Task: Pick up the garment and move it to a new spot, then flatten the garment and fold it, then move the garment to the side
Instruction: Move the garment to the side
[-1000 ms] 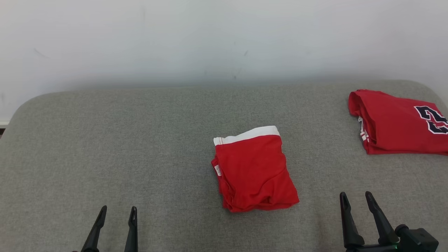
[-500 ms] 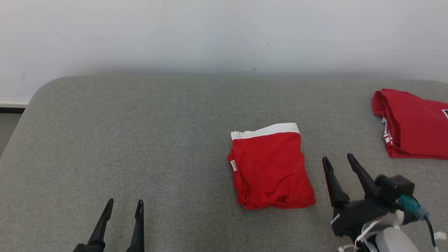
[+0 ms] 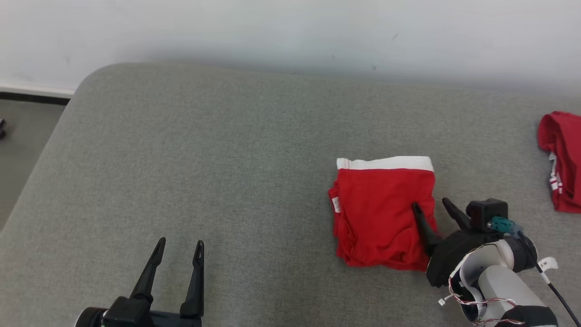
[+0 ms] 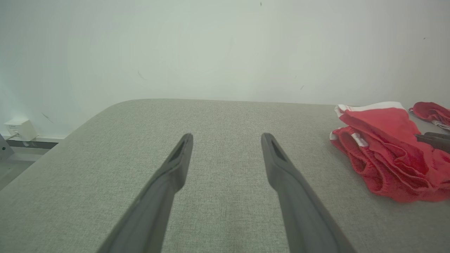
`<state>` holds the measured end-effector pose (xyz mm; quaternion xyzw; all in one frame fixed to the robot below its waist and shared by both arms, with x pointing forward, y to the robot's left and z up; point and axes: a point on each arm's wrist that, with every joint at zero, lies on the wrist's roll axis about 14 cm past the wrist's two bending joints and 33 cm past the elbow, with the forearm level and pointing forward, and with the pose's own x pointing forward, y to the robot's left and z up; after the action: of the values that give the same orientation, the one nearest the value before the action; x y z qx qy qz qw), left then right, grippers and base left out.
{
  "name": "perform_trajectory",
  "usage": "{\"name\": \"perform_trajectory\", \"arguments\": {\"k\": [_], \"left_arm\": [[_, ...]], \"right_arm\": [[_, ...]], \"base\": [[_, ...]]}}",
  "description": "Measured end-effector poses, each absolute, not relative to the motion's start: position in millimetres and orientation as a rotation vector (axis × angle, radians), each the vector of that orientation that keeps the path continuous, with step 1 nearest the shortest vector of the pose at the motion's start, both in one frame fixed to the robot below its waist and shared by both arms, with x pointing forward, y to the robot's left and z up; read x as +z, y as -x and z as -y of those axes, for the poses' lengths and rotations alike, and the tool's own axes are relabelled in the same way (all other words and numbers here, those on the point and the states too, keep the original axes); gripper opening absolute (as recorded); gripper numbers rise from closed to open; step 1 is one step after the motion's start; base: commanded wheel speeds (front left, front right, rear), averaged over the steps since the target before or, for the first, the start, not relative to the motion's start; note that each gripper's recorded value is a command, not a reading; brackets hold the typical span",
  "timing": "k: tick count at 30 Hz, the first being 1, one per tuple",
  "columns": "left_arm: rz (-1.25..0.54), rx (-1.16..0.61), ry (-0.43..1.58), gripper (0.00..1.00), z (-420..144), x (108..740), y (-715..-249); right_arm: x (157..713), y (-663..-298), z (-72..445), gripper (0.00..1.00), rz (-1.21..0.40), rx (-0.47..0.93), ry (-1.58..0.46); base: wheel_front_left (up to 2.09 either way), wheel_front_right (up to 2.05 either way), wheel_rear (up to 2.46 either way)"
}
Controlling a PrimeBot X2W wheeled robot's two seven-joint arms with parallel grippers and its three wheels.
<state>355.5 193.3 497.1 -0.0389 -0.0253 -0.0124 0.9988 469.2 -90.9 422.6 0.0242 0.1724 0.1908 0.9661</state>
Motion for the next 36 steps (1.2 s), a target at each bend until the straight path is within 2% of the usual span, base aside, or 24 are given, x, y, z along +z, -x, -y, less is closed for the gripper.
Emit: {"name": "perform_trajectory", "arguments": {"k": [8,9,10,17,25,31,36], "left_arm": [[0.030,0.002,0.084,1.00,-200,490,-359],[0.029,0.003,0.084,1.00,-201,490,-359],[0.029,0.003,0.084,1.00,-201,490,-359],[0.031,-0.013,0.088,1.00,-196,490,-365],[0.053,-0.082,0.091,1.00,-177,494,-395],[0.062,-0.151,0.086,1.00,-159,491,-427],[0.049,-0.215,0.076,1.00,-143,479,-451]], "right_arm": [[389,-467,73,1.00,-0.467,0.415,-0.045],[389,-467,72,0.45,-0.468,0.418,-0.045],[389,-467,71,0.00,-0.466,0.419,-0.048],[396,-471,77,0.00,-0.434,0.418,-0.038],[429,-518,107,0.00,-0.353,0.419,0.101],[453,-560,150,0.00,-0.313,0.372,0.212],[462,-579,199,0.00,-0.315,0.296,0.270]], "base": [[0.00,0.00,0.00],[0.00,0.00,0.00],[0.00,0.00,0.00],[0.00,0.00,0.00],[0.00,0.00,0.00],[0.00,0.00,0.00],[0.00,0.00,0.00]]}}
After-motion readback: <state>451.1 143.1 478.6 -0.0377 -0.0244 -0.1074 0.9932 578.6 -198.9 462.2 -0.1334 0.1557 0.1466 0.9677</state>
